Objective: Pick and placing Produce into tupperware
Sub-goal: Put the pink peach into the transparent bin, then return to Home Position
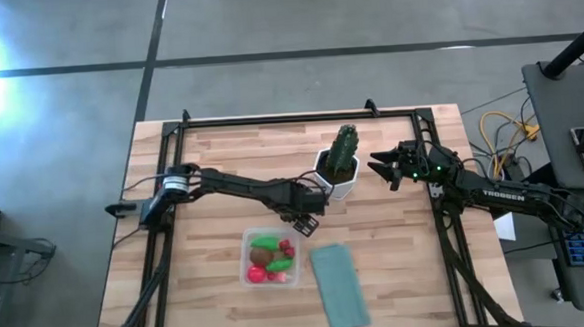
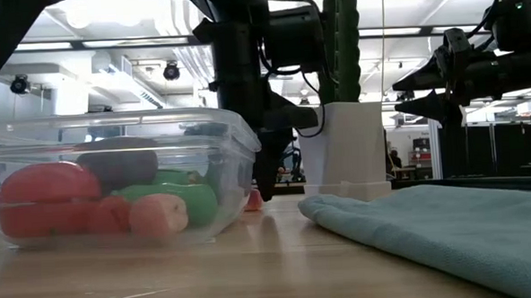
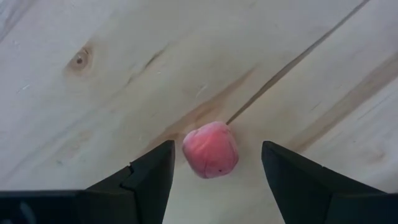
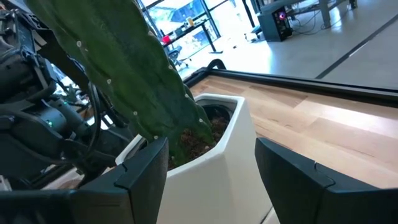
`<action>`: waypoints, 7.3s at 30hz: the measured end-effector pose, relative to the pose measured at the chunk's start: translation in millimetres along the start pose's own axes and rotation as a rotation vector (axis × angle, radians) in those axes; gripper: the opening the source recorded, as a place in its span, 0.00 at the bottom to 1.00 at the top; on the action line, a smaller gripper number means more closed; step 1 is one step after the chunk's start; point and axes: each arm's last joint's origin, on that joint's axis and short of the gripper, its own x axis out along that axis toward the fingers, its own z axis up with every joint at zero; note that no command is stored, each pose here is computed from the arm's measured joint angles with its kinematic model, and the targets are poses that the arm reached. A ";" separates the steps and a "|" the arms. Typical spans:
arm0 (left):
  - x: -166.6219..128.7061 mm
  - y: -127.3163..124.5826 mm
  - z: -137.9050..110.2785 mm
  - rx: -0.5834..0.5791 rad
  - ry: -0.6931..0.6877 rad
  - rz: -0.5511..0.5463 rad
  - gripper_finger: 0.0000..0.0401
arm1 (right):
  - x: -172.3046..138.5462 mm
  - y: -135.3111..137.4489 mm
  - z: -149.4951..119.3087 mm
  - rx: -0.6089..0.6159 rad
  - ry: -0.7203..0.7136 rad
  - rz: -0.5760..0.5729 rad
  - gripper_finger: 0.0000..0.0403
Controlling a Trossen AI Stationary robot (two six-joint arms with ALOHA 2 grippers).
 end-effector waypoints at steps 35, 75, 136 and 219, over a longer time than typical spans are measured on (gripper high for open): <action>-106.2 21.6 -0.9 0.088 -0.099 -0.133 0.22 | 0.0 0.0 0.0 0.000 0.000 0.000 0.58; -195.4 20.6 -65.1 0.688 -0.239 -0.391 0.35 | 0.0 -0.1 -0.1 0.000 0.001 -0.001 0.58; -125.7 248.3 -216.6 0.454 -1.125 -0.980 0.35 | 0.3 -0.4 -0.5 0.001 0.005 -0.003 0.58; -31.8 226.2 -215.5 0.505 -0.814 -0.656 0.35 | 0.4 -0.4 -0.6 0.001 0.006 -0.003 0.58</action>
